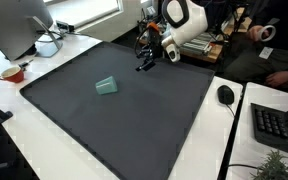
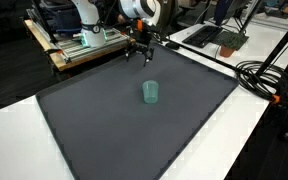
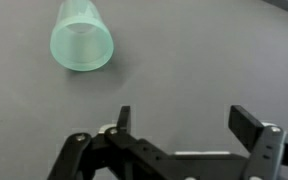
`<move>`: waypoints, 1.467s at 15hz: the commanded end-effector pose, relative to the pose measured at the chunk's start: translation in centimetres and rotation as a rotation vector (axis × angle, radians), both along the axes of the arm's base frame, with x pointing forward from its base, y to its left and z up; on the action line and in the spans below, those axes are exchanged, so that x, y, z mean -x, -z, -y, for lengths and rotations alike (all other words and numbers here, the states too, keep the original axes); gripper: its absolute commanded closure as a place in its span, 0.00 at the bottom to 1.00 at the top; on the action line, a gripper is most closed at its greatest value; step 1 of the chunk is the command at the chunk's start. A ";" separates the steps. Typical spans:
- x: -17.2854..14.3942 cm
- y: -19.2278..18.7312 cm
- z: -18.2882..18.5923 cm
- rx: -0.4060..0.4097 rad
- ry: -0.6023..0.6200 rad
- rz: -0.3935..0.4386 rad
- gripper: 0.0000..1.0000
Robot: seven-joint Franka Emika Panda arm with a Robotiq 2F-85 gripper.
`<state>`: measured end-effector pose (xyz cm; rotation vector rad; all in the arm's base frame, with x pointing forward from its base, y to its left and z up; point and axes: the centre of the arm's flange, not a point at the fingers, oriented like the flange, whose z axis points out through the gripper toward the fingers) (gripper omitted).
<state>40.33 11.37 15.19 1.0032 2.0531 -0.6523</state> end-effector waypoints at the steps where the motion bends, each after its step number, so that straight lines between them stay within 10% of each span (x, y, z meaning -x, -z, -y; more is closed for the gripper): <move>1: -0.1 0.2 0.8 0.005 0.014 -0.004 0.00; 15: -4.7 3.1 5.6 -0.068 -0.203 0.097 0.00; 22: -4.5 3.4 5.0 0.027 -0.240 0.151 0.00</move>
